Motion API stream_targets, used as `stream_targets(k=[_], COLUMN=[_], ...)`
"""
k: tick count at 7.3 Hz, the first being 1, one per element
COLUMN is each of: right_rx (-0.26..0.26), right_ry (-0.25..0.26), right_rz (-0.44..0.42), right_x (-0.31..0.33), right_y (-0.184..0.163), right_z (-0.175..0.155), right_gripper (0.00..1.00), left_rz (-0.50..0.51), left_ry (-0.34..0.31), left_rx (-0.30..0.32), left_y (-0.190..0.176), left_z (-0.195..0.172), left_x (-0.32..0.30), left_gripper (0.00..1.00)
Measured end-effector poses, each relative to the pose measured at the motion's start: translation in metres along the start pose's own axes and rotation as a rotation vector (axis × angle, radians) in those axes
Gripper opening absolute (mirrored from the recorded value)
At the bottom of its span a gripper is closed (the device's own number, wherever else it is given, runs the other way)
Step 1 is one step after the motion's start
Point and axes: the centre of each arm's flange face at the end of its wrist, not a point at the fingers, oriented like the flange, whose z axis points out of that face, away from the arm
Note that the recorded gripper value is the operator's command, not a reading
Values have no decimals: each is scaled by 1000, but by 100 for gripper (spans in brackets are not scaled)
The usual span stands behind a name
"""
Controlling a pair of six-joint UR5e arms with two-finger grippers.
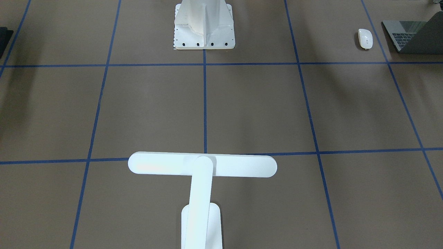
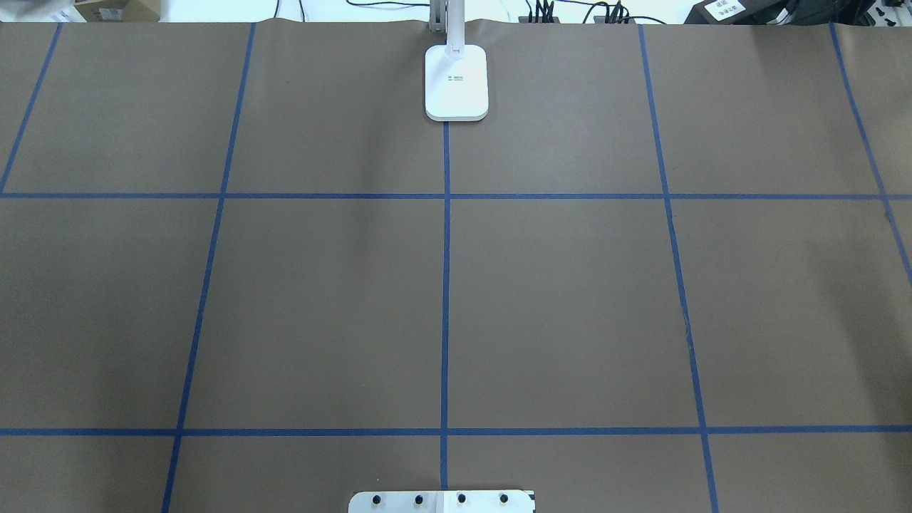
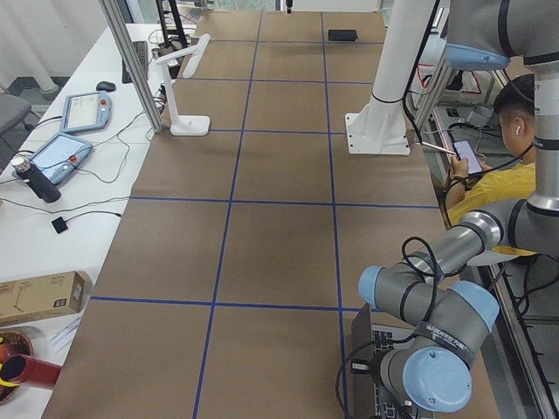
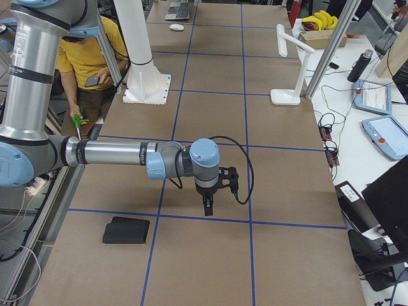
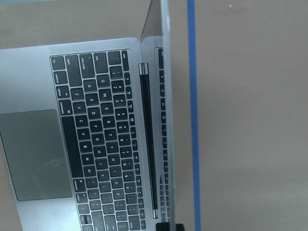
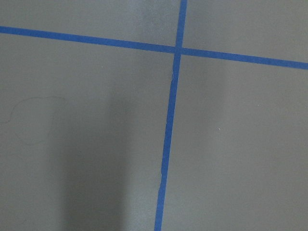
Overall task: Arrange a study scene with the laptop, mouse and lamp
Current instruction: 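Carry the open grey laptop with the left gripper onto the table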
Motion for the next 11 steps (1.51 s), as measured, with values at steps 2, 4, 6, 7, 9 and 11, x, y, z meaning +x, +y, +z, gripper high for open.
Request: stream_targets(k=[2, 4, 6, 7, 9, 11], right_rx=[0, -1, -2, -2, -2, -3], right_ry=[0, -1, -2, -2, -3, -12], right_rz=[0, 1, 2, 2, 3, 4], right_x=[0, 0, 0, 0, 1, 0], right_y=[0, 1, 1, 1, 1, 1], right_z=[0, 0, 1, 1, 1, 1], right_gripper=[100, 100, 100, 100, 100, 100], left_rz=[41, 79, 148, 197, 230, 225], left_ry=[63, 78, 83, 85, 76, 75], left_rx=[7, 32, 47, 34, -8, -58], left_y=[6, 32, 80, 110, 181, 268], left_z=[-26, -54, -76, -80, -76, -76], left_x=[40, 112, 198, 243, 328, 403], left_gripper=[0, 0, 0, 0, 0, 0])
